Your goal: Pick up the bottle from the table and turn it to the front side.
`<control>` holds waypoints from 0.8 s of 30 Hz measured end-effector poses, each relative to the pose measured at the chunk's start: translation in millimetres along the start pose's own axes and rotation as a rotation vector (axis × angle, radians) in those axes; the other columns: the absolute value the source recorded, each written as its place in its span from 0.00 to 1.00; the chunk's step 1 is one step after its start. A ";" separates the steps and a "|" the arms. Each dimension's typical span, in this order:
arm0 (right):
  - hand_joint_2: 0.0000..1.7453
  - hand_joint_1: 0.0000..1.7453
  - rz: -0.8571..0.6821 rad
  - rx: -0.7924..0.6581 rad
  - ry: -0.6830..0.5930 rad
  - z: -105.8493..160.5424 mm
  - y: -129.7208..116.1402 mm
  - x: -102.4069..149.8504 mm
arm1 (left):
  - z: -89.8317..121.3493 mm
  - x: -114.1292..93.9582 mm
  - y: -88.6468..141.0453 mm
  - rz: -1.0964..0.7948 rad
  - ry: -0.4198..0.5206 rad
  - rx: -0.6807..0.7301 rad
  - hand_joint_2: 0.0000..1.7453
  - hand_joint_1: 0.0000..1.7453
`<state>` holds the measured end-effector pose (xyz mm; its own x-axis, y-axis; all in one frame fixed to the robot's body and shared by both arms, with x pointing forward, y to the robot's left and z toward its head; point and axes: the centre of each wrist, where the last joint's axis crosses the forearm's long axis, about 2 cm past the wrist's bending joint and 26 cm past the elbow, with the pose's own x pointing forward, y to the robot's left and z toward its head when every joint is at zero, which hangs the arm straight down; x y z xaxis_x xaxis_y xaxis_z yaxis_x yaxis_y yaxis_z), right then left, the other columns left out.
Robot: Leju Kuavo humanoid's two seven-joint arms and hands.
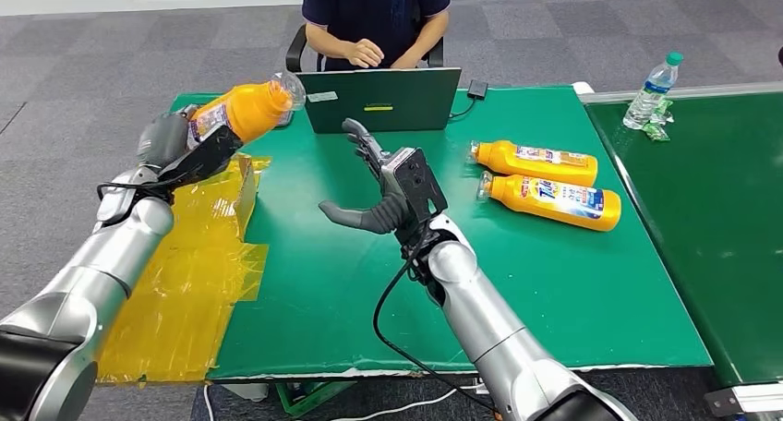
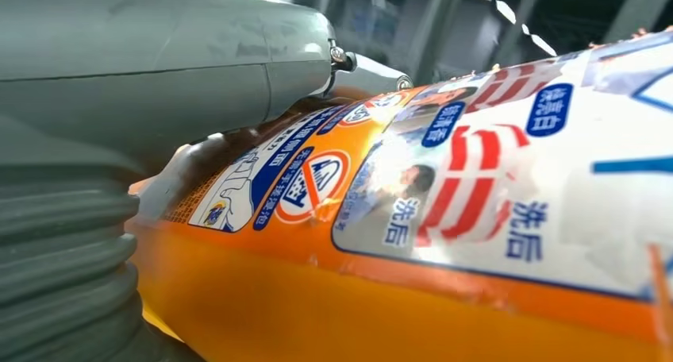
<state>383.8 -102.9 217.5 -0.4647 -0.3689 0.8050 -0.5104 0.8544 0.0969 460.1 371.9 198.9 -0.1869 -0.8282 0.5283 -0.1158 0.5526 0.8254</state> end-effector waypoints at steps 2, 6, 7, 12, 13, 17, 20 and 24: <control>1.00 0.00 -0.002 -0.003 0.006 2.5 -0.8 -1.3 | 3.9 -9.7 5.4 -0.096 0.034 -0.010 1.00 1.00; 1.00 0.00 -0.004 -0.001 0.015 5.6 -3.1 -3.2 | 13.2 -28.7 13.6 -0.228 0.080 -0.042 1.00 1.00; 1.00 0.00 -0.004 0.000 0.016 6.1 -3.6 -3.5 | 15.5 -32.5 14.7 -0.242 0.086 -0.049 1.00 1.00; 1.00 0.00 -0.002 0.000 0.020 7.1 -4.6 -4.3 | 22.7 -43.9 17.4 -0.276 0.108 -0.070 1.00 1.00; 1.00 0.00 -0.002 0.000 0.021 7.2 -4.7 -4.4 | 23.4 -45.0 17.8 -0.282 0.112 -0.072 1.00 1.00; 1.00 0.00 -0.001 -0.001 0.024 7.9 -5.2 -5.2 | 27.9 -51.9 19.8 -0.372 0.135 -0.114 1.00 1.00; 1.00 0.00 0.003 -0.001 0.026 8.9 -7.0 -5.6 | 34.3 -60.3 20.7 -0.470 0.152 -0.165 1.00 1.00; 1.00 0.00 0.010 -0.001 0.040 14.0 -10.2 -8.1 | 47.0 -76.2 22.6 -0.583 0.164 -0.288 1.00 1.00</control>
<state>382.6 -113.7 201.8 -0.4401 -0.3452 0.8289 -0.5051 0.8584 0.0893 425.9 451.8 167.9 -0.0191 -0.9997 -0.0158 0.1160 -0.0179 0.9931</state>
